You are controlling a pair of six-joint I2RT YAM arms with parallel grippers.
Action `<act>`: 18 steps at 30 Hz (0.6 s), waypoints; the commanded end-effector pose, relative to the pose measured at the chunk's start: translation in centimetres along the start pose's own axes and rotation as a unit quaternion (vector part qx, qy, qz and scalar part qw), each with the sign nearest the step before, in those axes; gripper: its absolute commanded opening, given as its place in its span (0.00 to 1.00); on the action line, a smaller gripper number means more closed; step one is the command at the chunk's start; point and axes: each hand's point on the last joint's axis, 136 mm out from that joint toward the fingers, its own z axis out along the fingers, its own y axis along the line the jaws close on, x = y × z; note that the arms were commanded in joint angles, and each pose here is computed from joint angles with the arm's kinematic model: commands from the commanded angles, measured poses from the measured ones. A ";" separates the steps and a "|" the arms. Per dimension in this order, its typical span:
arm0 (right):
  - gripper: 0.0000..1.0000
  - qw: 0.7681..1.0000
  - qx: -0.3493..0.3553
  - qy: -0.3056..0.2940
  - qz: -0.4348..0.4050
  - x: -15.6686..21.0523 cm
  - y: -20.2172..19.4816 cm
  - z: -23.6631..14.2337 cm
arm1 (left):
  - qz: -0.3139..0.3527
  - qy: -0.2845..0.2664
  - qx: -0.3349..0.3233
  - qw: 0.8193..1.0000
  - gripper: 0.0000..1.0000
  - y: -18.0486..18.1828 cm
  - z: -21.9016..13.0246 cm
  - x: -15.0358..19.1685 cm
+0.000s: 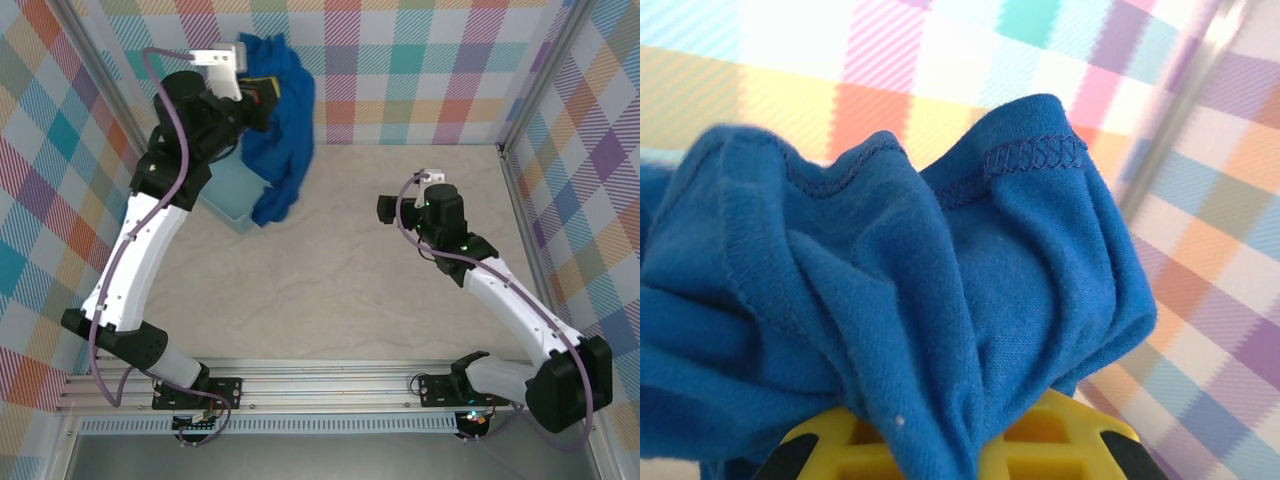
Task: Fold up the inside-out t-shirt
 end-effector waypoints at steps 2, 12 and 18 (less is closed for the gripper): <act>1.00 0.998 0.059 -0.009 -0.010 -1.7 -2.9 -3.4 | -0.006 0.042 0.072 0.996 0.00 -3.9 2.8 3.0; 1.00 0.997 0.072 -0.010 -0.017 -2.2 -3.7 -5.3 | -0.035 0.262 0.025 0.964 0.46 -2.0 11.3 22.8; 1.00 1.000 0.012 0.020 -0.007 -0.1 -1.8 -3.8 | -0.027 0.297 -0.111 0.948 0.86 7.9 8.4 28.0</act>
